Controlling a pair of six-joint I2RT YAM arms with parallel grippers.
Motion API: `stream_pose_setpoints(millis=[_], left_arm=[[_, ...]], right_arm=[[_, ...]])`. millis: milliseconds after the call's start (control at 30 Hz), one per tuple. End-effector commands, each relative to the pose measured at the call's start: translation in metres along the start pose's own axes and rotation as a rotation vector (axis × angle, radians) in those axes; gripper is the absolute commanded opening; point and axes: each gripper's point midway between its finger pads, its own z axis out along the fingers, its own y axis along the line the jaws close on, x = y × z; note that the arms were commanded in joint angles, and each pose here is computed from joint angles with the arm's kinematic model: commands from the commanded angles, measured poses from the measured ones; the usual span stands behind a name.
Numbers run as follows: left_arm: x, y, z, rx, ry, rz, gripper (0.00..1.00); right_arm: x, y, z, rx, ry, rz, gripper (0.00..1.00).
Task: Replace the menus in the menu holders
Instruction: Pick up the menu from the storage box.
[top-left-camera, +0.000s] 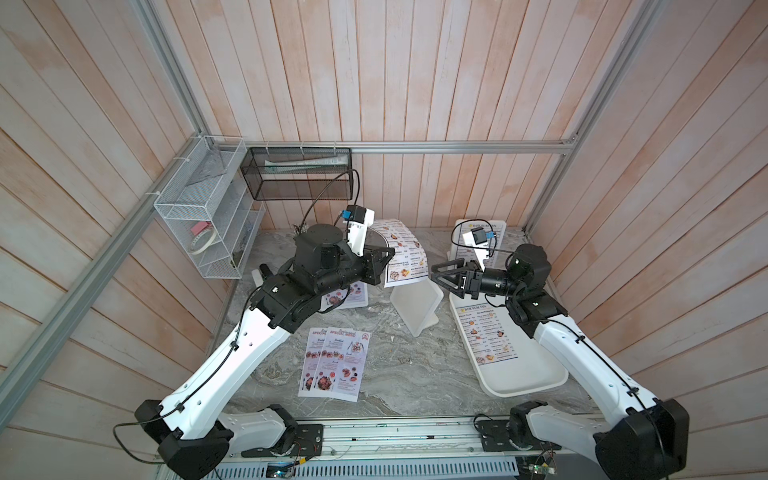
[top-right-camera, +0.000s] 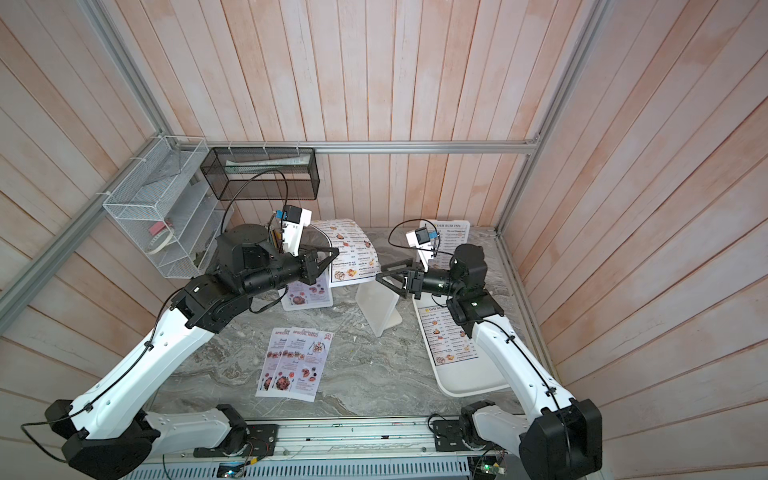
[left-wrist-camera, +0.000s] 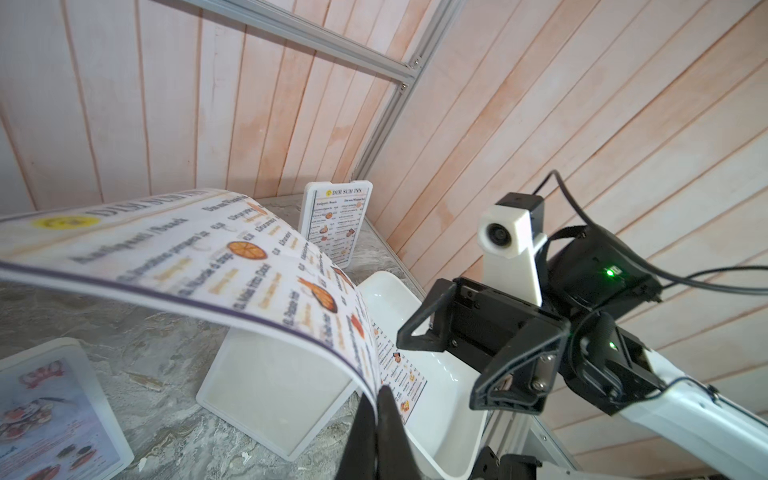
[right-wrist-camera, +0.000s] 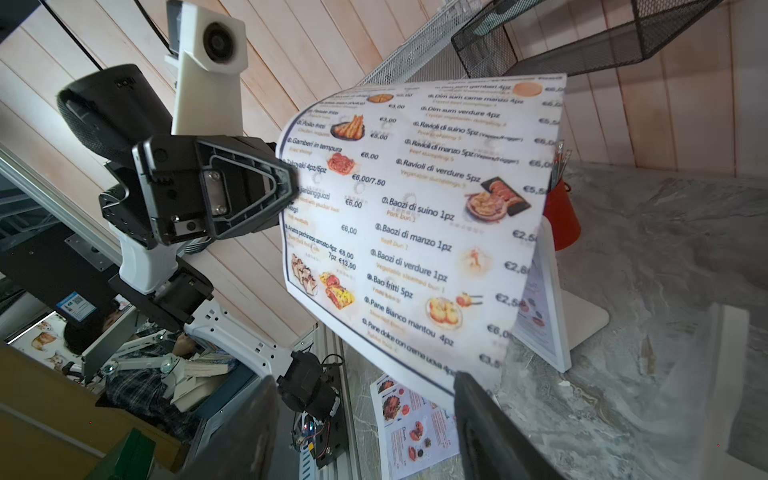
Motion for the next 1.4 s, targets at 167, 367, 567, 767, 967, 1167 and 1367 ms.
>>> stream_pose_setpoints(millis=[167, 367, 567, 767, 967, 1167, 1367], left_arm=[[0.020, -0.007, 0.009, 0.096, 0.048, 0.047, 0.05], [0.022, -0.004, 0.007, 0.085, 0.045, 0.052, 0.05], [0.027, -0.008, 0.007, 0.120, 0.052, 0.042, 0.05], [0.021, -0.012, 0.000, 0.130, 0.030, 0.054, 0.05], [0.026, -0.024, -0.002, 0.198, 0.053, 0.047, 0.05], [0.036, -0.026, -0.003, 0.229, 0.074, 0.040, 0.05], [0.044, -0.023, -0.004, 0.231, 0.085, 0.028, 0.05]], right_arm=[[0.020, -0.016, 0.004, -0.017, 0.031, 0.053, 0.68], [0.030, -0.025, 0.005, 0.004, 0.041, 0.075, 0.69], [0.031, -0.025, 0.008, -0.018, 0.049, 0.090, 0.69], [0.040, -0.034, 0.007, 0.003, 0.069, 0.101, 0.69], [0.039, -0.033, 0.008, -0.019, 0.064, 0.102, 0.70], [0.032, -0.020, 0.010, -0.097, 0.060, 0.091, 0.70], [0.024, -0.005, 0.009, -0.155, 0.049, 0.063, 0.70]])
